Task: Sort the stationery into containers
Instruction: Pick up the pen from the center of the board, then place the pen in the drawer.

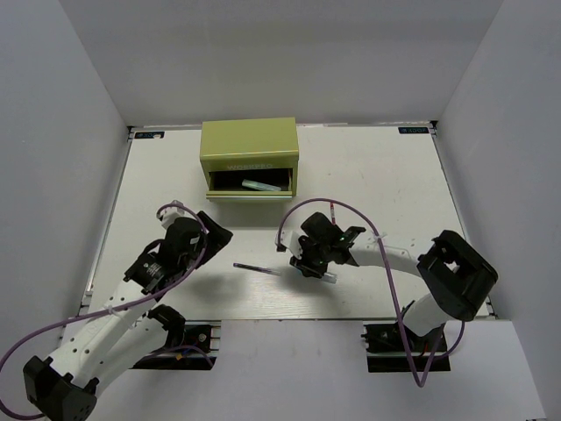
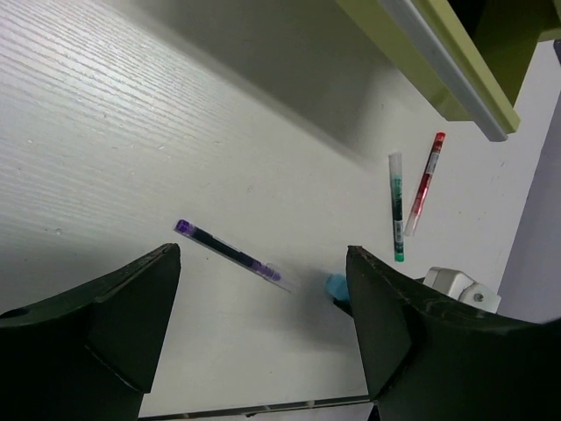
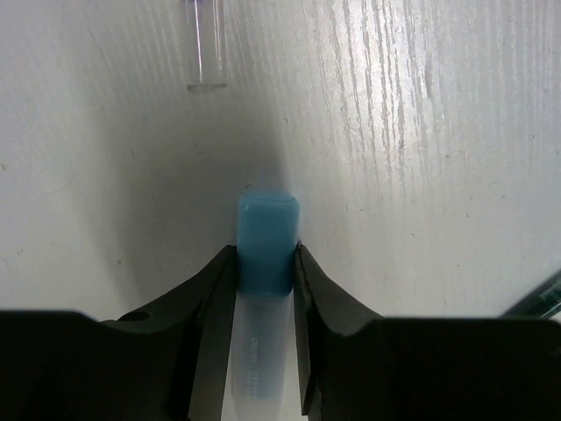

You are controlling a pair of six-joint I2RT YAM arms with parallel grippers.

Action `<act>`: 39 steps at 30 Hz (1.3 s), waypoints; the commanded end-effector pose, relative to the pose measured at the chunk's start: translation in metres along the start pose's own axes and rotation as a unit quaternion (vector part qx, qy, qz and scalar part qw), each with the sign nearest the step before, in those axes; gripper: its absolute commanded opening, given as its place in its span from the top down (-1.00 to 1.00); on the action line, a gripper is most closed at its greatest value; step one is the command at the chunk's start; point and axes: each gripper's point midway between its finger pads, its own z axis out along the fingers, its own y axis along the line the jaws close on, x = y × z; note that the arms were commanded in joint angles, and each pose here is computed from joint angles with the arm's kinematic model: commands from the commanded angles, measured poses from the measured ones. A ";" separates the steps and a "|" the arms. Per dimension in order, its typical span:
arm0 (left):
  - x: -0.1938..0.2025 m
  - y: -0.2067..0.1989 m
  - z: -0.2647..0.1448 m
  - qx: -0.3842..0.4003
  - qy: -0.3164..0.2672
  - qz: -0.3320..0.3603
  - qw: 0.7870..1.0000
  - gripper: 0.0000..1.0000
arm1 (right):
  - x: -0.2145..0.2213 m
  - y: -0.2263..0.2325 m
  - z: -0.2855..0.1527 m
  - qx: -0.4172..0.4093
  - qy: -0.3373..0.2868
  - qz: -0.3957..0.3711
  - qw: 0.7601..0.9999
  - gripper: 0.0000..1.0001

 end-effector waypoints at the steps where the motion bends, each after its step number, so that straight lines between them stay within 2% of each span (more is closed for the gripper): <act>1: -0.004 -0.001 -0.003 0.007 -0.012 -0.004 1.000 -0.72 | 0.022 0.005 -0.003 0.000 0.033 -0.005 0.999 0.68; 4: -0.003 0.001 -0.003 0.006 -0.012 -0.009 1.000 -0.72 | 0.008 -0.001 -0.015 0.007 0.015 -0.038 0.999 0.84; 6: -0.001 0.003 -0.003 0.006 -0.012 -0.009 1.000 -0.72 | -0.010 -0.011 -0.029 0.020 -0.003 -0.079 0.997 0.88; 7: -0.001 0.003 -0.003 0.006 -0.012 -0.009 1.000 -0.72 | -0.039 -0.020 -0.042 0.037 -0.034 -0.100 0.994 0.88; 9: 0.000 0.006 -0.002 0.005 -0.011 -0.009 1.000 -0.72 | -0.061 -0.031 -0.056 0.053 -0.055 -0.143 0.987 0.88; 10: 0.000 0.006 -0.002 0.005 -0.011 -0.009 1.000 -0.72 | -0.100 -0.043 -0.076 0.078 -0.094 -0.163 0.979 0.90; 12: 0.000 0.005 -0.002 0.005 -0.011 -0.014 1.000 -0.72 | -0.127 -0.052 -0.089 0.091 -0.120 -0.194 0.969 0.90; 13: 0.003 0.009 -0.001 0.001 -0.009 -0.013 1.000 -0.72 | -0.162 -0.063 -0.108 0.112 -0.153 -0.207 0.960 0.90; 15: 0.003 0.007 -0.002 0.007 -0.007 -0.014 1.000 -0.72 | -0.186 -0.068 -0.119 0.118 -0.177 -0.227 0.950 0.90; 16: 0.003 0.007 -0.002 0.007 -0.007 -0.014 1.000 -0.72 | -0.214 -0.076 -0.136 0.136 -0.203 -0.240 0.939 0.90; 21: 0.005 0.010 -0.001 0.003 -0.005 -0.017 1.000 -0.72 | -0.253 -0.097 -0.123 0.149 -0.221 -0.280 0.922 0.90; 22: 0.004 0.009 -0.002 0.007 -0.007 -0.018 1.000 -0.72 | -0.273 -0.102 -0.136 0.165 -0.245 -0.288 0.911 0.90; 29: 0.002 0.010 -0.005 0.008 -0.013 -0.019 1.000 -0.72 | -0.310 -0.123 -0.106 0.159 -0.275 -0.301 0.899 0.90; 31: 0.003 0.012 -0.005 0.004 -0.011 -0.018 1.000 -0.72 | -0.310 -0.132 -0.090 0.167 -0.263 -0.300 0.902 0.90; 32: 0.002 0.010 -0.007 0.009 -0.013 -0.024 1.000 -0.72 | -0.318 -0.139 -0.097 0.183 -0.269 -0.301 0.896 0.90; 36: 0.002 0.015 -0.008 0.007 -0.017 -0.024 1.000 -0.72 | -0.306 -0.158 -0.067 0.189 -0.237 -0.298 0.905 0.90; 39: 0.003 0.016 -0.007 0.007 -0.017 -0.029 0.999 -0.72 | -0.295 -0.161 -0.056 0.179 -0.216 -0.297 0.912 0.62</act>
